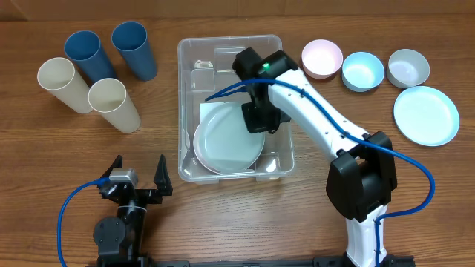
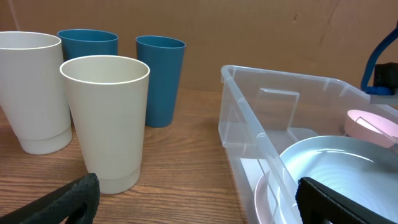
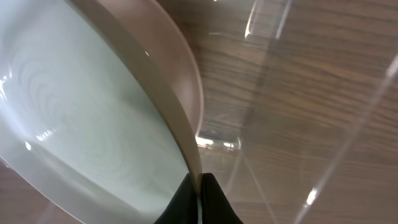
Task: Pack container
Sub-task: 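Release the white plate and retract the right arm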
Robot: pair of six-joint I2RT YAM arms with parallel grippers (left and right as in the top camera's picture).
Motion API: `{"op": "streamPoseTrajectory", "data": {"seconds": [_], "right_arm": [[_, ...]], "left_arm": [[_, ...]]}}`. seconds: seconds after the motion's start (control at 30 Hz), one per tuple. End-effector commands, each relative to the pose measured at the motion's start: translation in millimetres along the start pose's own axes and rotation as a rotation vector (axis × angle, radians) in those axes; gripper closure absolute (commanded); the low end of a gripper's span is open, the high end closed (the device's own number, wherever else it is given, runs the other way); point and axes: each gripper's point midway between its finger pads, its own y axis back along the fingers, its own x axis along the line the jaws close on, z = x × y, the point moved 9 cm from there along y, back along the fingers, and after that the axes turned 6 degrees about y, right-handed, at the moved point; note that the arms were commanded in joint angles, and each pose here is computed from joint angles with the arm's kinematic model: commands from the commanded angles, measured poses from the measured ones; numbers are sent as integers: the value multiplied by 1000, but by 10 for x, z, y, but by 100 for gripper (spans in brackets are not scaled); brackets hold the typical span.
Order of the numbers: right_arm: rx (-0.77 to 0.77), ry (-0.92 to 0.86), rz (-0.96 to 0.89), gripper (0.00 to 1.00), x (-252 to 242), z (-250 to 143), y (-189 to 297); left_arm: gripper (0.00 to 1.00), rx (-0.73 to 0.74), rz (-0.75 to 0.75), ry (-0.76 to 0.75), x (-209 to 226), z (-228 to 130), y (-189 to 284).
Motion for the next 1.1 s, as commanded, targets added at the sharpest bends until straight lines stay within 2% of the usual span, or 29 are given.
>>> {"op": "streamPoseTrajectory", "data": {"seconds": [0.0,0.07,0.1,0.3,0.4,0.5,0.57,0.67,0.83,0.97,1.07], "right_arm": [[-13,16,11,69,52,-64,83],[-8,17,9,40,50,-72,83],[-9,20,9,34,46,-70,84],[-46,41,17,35,53,-27,244],[-134,-5,31,33,-50,57,637],[-259,-155,10,30,-388,111,1136],[-355,-317,22,28,-808,111,1471],[-433,-631,32,25,-1672,11,1695],[-424,-1089,28,22,-3058,-505,1609],[-401,-1350,3,22,-3762,-1018,1498],[-332,-1499,-15,21,-4205,-1422,1224]], "left_arm": [[0,-5,5,-12,11,-4,3],[0,-5,5,-12,11,-4,3],[0,-5,5,-12,11,-4,3],[0,-5,5,-12,11,-4,3],[0,-5,5,-12,11,-4,3],[0,-5,5,-12,11,-4,3],[0,-5,5,-12,11,-4,3],[0,-5,5,-12,11,-4,3],[0,-5,5,-12,11,-4,3],[0,-5,5,-12,11,-4,3],[0,-5,5,-12,11,-4,3]]}}
